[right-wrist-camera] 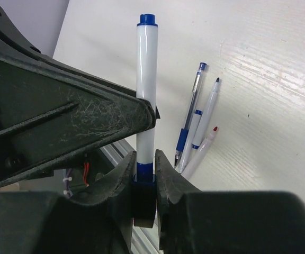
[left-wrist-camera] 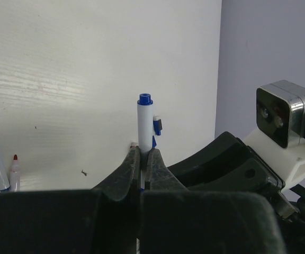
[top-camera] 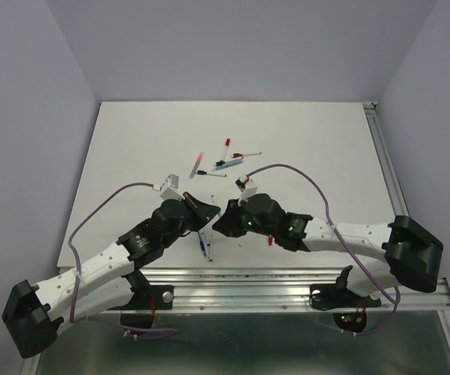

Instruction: Open the pen caps

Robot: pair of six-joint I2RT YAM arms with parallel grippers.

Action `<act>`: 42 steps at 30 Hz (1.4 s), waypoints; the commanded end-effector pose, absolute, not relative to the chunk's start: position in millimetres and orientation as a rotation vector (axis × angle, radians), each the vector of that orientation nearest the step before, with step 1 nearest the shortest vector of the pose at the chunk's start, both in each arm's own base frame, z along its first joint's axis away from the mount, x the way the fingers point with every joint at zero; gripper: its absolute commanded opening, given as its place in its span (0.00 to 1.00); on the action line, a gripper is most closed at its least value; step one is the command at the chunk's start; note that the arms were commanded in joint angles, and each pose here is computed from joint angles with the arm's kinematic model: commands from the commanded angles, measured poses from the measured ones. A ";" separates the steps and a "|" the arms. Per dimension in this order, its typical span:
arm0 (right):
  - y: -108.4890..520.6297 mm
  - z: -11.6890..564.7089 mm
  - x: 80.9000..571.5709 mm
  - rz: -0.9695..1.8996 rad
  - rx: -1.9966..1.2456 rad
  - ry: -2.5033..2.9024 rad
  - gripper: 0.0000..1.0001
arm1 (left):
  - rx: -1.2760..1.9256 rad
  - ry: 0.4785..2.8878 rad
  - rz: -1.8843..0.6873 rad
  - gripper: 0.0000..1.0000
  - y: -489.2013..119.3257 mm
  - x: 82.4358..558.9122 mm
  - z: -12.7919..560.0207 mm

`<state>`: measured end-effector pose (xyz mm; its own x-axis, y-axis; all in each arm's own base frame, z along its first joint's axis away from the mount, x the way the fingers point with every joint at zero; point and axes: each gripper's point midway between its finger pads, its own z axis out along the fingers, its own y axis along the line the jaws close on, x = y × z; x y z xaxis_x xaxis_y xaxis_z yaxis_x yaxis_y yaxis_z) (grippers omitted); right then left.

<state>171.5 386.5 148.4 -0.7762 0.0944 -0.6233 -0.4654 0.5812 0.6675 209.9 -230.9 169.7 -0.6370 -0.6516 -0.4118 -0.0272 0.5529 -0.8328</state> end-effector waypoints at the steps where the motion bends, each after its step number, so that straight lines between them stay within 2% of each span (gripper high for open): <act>1: 389.0 160.8 120.7 1.357 -0.407 2.218 0.01 | -0.637 1.890 -0.924 0.00 -211.3 248.6 193.7; 7: 379.5 140.5 54.0 1.411 -0.480 2.320 0.01 | -0.679 1.791 -0.779 0.00 -196.0 303.0 218.8; 12: 374.9 126.2 35.9 1.447 -0.414 2.372 0.01 | -0.707 1.763 -0.763 0.00 -182.7 336.4 230.9; 17: 371.5 124.3 33.3 1.445 -0.397 2.369 0.01 | -0.746 1.736 -0.688 0.00 -161.0 343.7 231.1; 20: 359.1 114.2 47.0 1.312 -0.308 2.406 0.01 | -0.679 1.766 -0.691 0.00 -161.7 336.0 227.9; 24: 326.1 99.3 86.4 0.975 -0.124 2.438 0.02 | -0.539 1.915 -0.743 0.00 -179.2 313.3 195.5; 29: 258.1 79.9 139.2 0.629 0.107 2.456 0.04 | -0.358 2.180 -0.807 0.00 -213.9 272.0 135.3; 33: 213.8 73.7 170.7 0.437 0.225 2.448 0.07 | -0.255 2.268 -0.795 0.00 -233.5 246.8 118.6; 38: 175.6 70.6 179.5 0.257 0.324 2.441 0.09 | -0.135 2.349 -0.795 0.00 -253.5 223.3 106.9; 42: 150.6 61.9 172.2 0.192 0.401 2.454 0.13 | -0.077 2.442 -0.666 0.00 -255.9 217.0 85.0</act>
<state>169.9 177.3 52.4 -0.7890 0.2927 -0.5403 0.1585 0.9464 0.2813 218.8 -253.8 90.8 -0.8032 -0.2783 -0.5267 0.0758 0.8293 -0.5537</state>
